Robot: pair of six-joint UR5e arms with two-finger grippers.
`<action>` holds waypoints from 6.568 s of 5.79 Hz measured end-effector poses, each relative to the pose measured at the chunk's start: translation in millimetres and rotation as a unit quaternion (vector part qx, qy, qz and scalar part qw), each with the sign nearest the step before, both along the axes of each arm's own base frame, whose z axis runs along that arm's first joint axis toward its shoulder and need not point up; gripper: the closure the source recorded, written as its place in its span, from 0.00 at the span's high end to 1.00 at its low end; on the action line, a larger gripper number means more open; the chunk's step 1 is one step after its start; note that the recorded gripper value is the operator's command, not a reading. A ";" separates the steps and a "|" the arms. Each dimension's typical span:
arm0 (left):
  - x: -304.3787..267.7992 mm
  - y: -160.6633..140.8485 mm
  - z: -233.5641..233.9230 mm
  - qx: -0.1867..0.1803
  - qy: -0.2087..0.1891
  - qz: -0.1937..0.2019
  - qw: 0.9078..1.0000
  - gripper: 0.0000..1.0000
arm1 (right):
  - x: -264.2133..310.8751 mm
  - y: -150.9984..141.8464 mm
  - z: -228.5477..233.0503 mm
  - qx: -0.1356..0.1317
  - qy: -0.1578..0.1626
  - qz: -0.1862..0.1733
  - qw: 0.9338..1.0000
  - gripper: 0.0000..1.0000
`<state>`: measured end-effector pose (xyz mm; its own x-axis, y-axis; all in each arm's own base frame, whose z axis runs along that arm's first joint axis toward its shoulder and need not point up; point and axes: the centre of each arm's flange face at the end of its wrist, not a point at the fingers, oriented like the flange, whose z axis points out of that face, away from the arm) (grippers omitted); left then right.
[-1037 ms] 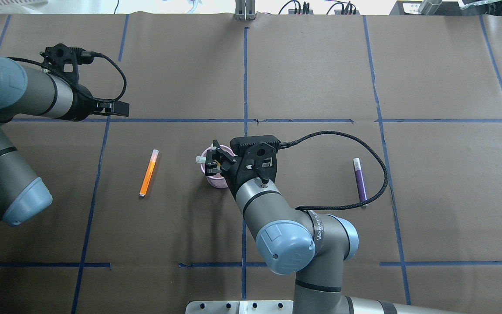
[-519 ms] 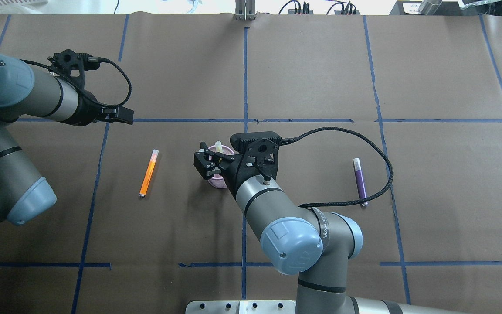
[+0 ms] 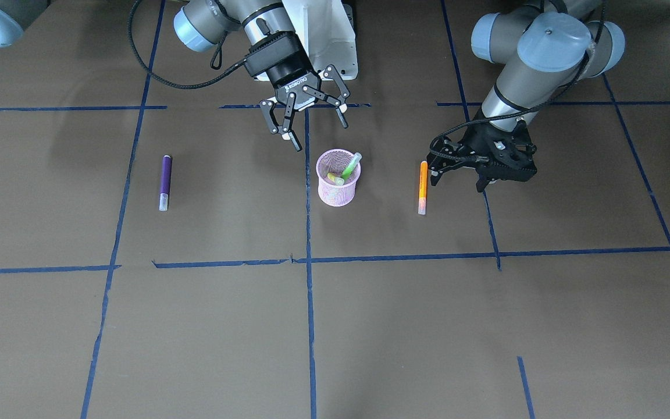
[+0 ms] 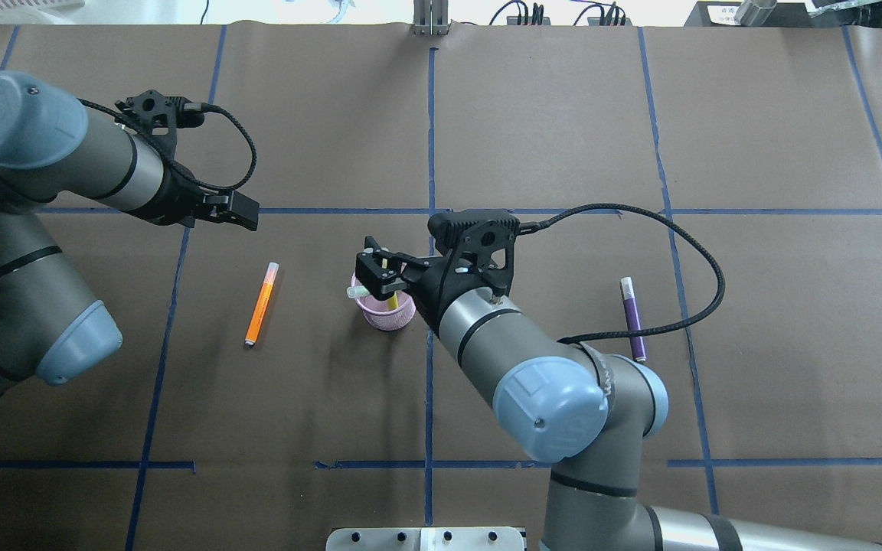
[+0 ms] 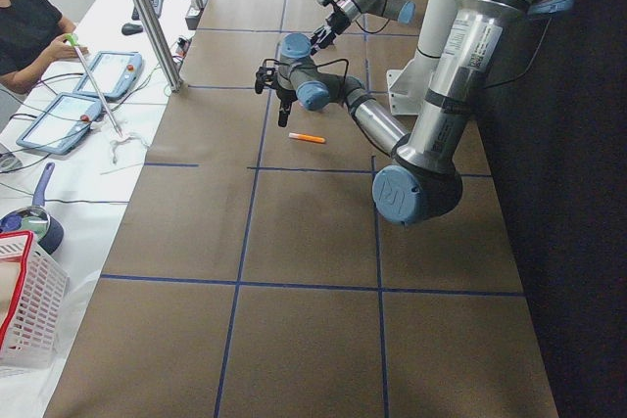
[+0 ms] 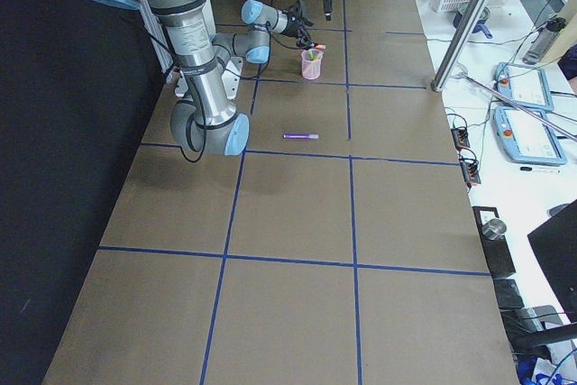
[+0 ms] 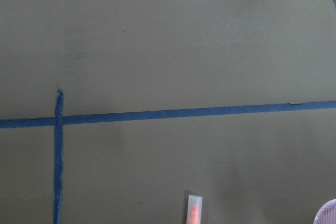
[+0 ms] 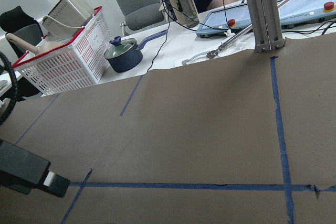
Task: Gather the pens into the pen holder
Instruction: 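Grasp the orange highlighter with the left gripper while the right gripper withdraws, then lift the orange highlighter with the left gripper and move it over the cup, then lower the orange highlighter into the cup and open the left gripper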
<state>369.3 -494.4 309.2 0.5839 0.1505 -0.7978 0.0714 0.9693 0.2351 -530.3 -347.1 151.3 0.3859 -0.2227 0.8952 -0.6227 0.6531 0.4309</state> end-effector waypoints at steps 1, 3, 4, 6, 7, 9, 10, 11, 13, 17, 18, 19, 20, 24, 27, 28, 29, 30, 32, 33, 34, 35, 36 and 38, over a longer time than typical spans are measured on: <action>12.2 -5.9 -3.4 0.021 -0.006 0.017 1.000 1.00 | 12.3 -19.0 5.1 -0.008 0.011 -0.010 1.000 1.00; 24.0 -8.3 -1.7 0.029 -0.012 0.031 0.999 1.00 | 53.5 -45.8 22.7 -0.024 0.022 -0.030 0.999 1.00; 34.6 -5.8 6.9 0.045 -0.026 0.058 0.997 1.00 | 83.0 -63.0 36.8 -0.036 0.025 -0.044 0.998 0.99; 71.1 -7.4 0.7 0.034 -0.089 0.115 0.989 1.00 | 145.7 -102.3 57.4 -0.088 0.051 -0.085 0.991 1.00; 86.6 -15.9 -2.6 0.018 -0.115 0.129 0.985 1.00 | 172.9 -114.9 61.7 -0.115 0.059 -0.105 0.986 1.00; 104.8 -29.2 21.6 -0.008 -0.130 0.171 0.977 1.00 | 193.4 -117.9 76.1 -0.138 0.066 -0.118 0.981 1.00; 108.2 -29.6 27.5 -0.036 -0.109 0.195 0.974 1.00 | 193.1 -117.4 79.7 -0.141 0.068 -0.119 0.980 1.00; 115.1 -29.1 37.4 -0.060 -0.100 0.210 0.971 0.98 | 193.4 -117.5 80.9 -0.142 0.069 -0.119 0.980 1.00; 125.2 -28.5 51.6 -0.080 -0.104 0.219 0.967 0.65 | 193.3 -117.3 81.8 -0.142 0.070 -0.120 0.980 1.00; 125.3 -27.0 51.9 -0.090 -0.110 0.215 0.966 0.36 | 193.1 -117.3 84.1 -0.144 0.071 -0.120 0.980 1.00; 125.9 -26.2 52.8 -0.093 -0.112 0.213 0.966 0.17 | 193.9 -116.8 88.5 -0.147 0.073 -0.119 0.979 1.00; 126.5 -25.7 52.5 -0.093 -0.113 0.212 0.966 0.04 | 194.8 -116.1 92.7 -0.150 0.076 -0.119 0.979 1.00; 126.7 -25.5 50.2 -0.092 -0.113 0.211 0.967 0.00 | 195.4 -115.4 94.3 -0.151 0.076 -0.119 0.978 1.00; 85.7 -16.7 -60.2 0.038 -0.081 0.126 0.988 0.00 | 199.8 -113.0 89.4 -0.148 0.070 -0.117 0.979 1.00; 56.5 -4.6 -140.4 0.153 0.037 -0.030 0.987 0.00 | 200.8 -113.2 89.5 -0.148 0.070 -0.114 0.980 1.00; 62.8 7.9 -154.8 0.190 0.069 -0.073 0.977 0.00 | 200.3 -113.3 89.9 -0.148 0.070 -0.114 0.980 1.00; 76.6 30.8 -155.8 0.220 0.095 -0.103 0.965 0.00 | 199.7 -113.2 90.3 -0.149 0.071 -0.113 0.980 1.00; 89.1 57.3 -140.2 0.241 0.113 -0.127 0.956 0.00 | 199.3 -113.7 91.1 -0.149 0.071 -0.113 0.980 1.00; 105.5 99.8 -113.1 0.271 0.140 -0.169 0.937 0.00 | 198.2 -114.4 92.7 -0.150 0.073 -0.112 0.980 1.00; 113.9 116.3 -111.1 0.277 0.149 -0.177 0.933 0.00 | 197.5 -114.9 93.7 -0.151 0.074 -0.112 0.979 1.00; 119.1 126.2 -107.0 0.278 0.151 -0.178 0.932 0.00 | 196.4 -115.9 95.6 -0.152 0.075 -0.112 0.979 1.00; 120.3 131.1 -98.4 0.278 0.150 -0.176 0.932 0.05 | 195.5 -116.8 97.1 -0.153 0.076 -0.112 0.979 1.00; 120.8 134.7 -92.5 0.277 0.151 -0.174 0.933 0.19 | 195.2 -117.0 97.7 -0.154 0.076 -0.112 0.979 1.00; 121.7 143.6 -89.7 0.278 0.171 -0.170 0.930 0.59 | 194.9 -117.8 100.1 -0.155 0.078 -0.112 0.978 1.00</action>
<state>491.0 -350.8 219.6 0.3998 0.4483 -0.7995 0.5138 0.6127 0.6005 -335.4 -465.0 251.4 0.4965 -0.0446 0.8669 -0.3905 0.8805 0.2689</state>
